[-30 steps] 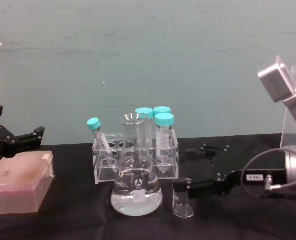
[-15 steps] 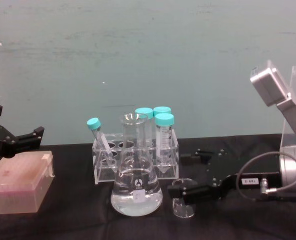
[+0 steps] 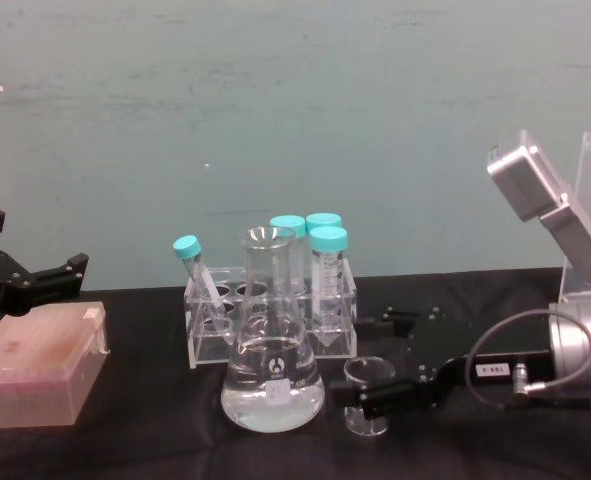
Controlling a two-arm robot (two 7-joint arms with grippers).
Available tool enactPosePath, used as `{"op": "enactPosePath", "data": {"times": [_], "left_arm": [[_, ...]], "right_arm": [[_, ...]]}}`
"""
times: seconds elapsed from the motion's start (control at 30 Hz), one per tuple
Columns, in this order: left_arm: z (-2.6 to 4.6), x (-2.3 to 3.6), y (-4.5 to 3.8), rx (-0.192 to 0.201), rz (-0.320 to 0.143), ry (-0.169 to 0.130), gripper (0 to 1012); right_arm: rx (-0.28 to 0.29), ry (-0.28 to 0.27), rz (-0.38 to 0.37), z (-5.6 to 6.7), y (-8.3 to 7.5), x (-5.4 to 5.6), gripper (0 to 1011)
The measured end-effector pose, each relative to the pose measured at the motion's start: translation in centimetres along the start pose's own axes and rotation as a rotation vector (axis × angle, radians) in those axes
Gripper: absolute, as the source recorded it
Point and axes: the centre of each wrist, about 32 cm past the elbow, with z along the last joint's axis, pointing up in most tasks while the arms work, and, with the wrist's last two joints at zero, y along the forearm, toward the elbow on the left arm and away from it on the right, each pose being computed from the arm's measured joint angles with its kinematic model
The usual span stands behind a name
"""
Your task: Place the experimental apparatus aside using one hand.
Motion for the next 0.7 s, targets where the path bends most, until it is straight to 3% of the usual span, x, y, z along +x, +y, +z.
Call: {"op": "enactPosePath", "data": {"times": [0.7], "left_arm": [[0.00, 0.00, 0.00, 0.000, 0.000, 0.000, 1000]], "right_arm": [[-0.007, 0.023, -0.004, -0.44, 0.37, 0.36, 1004]]}}
